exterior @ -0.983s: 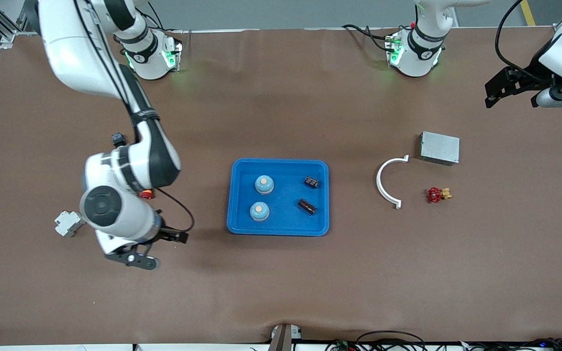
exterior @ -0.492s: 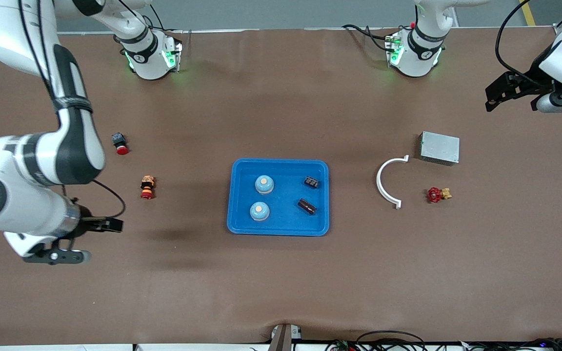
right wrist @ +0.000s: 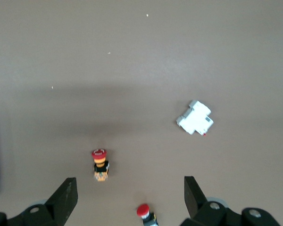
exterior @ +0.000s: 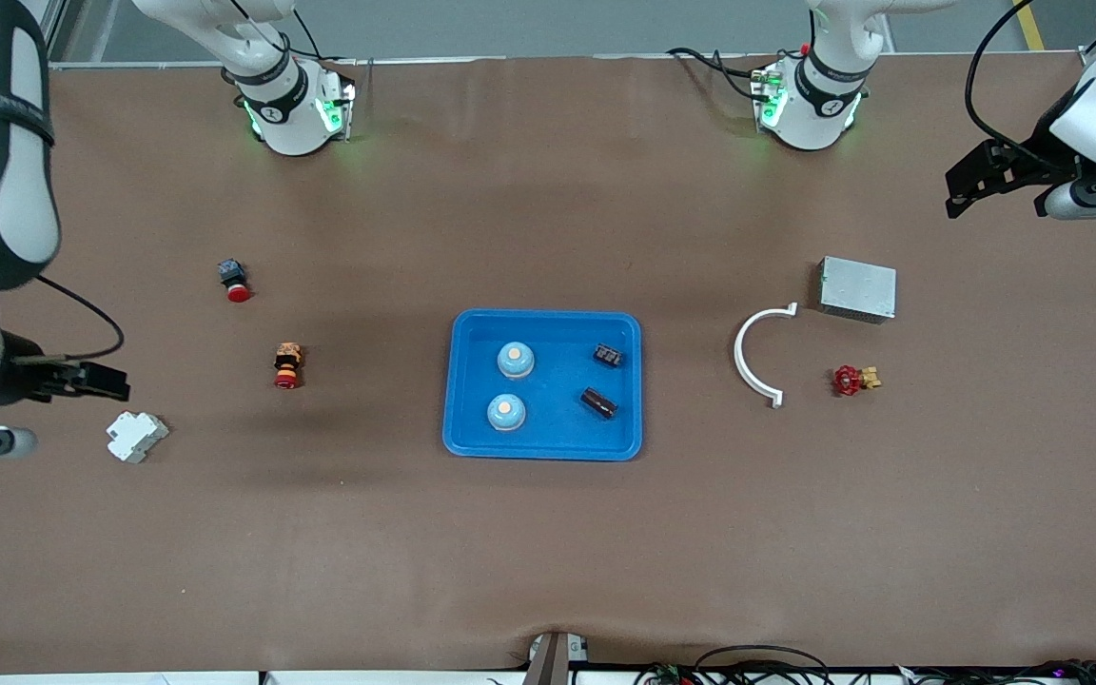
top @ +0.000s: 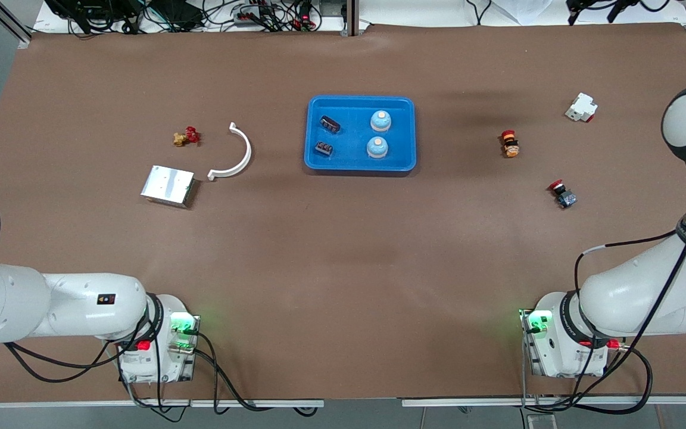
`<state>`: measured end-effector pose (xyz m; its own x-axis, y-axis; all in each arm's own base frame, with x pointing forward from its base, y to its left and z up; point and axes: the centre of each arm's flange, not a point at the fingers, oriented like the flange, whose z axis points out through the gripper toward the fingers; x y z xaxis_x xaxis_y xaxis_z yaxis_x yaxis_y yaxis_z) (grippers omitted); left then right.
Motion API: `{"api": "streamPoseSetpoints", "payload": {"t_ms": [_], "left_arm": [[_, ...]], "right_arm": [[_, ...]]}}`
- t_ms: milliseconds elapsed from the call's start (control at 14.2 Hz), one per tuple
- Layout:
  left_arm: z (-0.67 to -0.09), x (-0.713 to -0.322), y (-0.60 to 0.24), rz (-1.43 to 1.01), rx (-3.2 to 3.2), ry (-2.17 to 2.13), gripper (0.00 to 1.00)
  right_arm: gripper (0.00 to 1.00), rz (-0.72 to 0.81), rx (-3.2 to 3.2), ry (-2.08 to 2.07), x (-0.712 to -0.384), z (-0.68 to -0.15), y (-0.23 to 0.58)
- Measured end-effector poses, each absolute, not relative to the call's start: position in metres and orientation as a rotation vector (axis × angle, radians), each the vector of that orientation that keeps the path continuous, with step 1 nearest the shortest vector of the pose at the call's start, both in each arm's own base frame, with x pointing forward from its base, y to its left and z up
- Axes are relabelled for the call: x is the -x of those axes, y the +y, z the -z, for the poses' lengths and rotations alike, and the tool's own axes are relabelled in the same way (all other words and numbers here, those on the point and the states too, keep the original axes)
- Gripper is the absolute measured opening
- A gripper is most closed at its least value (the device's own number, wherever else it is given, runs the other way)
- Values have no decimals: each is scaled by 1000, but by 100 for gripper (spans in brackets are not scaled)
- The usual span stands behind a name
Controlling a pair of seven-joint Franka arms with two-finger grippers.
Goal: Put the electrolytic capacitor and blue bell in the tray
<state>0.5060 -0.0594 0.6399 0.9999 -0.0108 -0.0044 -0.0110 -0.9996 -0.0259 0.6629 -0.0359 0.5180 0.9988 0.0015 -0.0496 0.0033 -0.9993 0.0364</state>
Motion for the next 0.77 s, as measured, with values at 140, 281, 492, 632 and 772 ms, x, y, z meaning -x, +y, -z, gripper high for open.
{"api": "streamPoseSetpoints", "payload": {"t_ms": [140,281,492,632,772], "left_arm": [[-640,-506,-62,-7,3115,21,100],[-640,-505,-63,-10,3115,25,100],[-639,-505,-65,-13,3114,31,100],[-639,-505,-68,-13,3114,41,100],[-639,-504,-69,-13,3113,45,100]], "right_arm": [[100,57,-3107,-13,-646,-546,-42],[100,47,-3110,-22,-628,-573,-44],[100,35,-3113,-35,-605,-605,-47],[100,25,-3114,-44,-595,-620,-50],[100,36,-3116,-48,-587,-628,-50]]}}
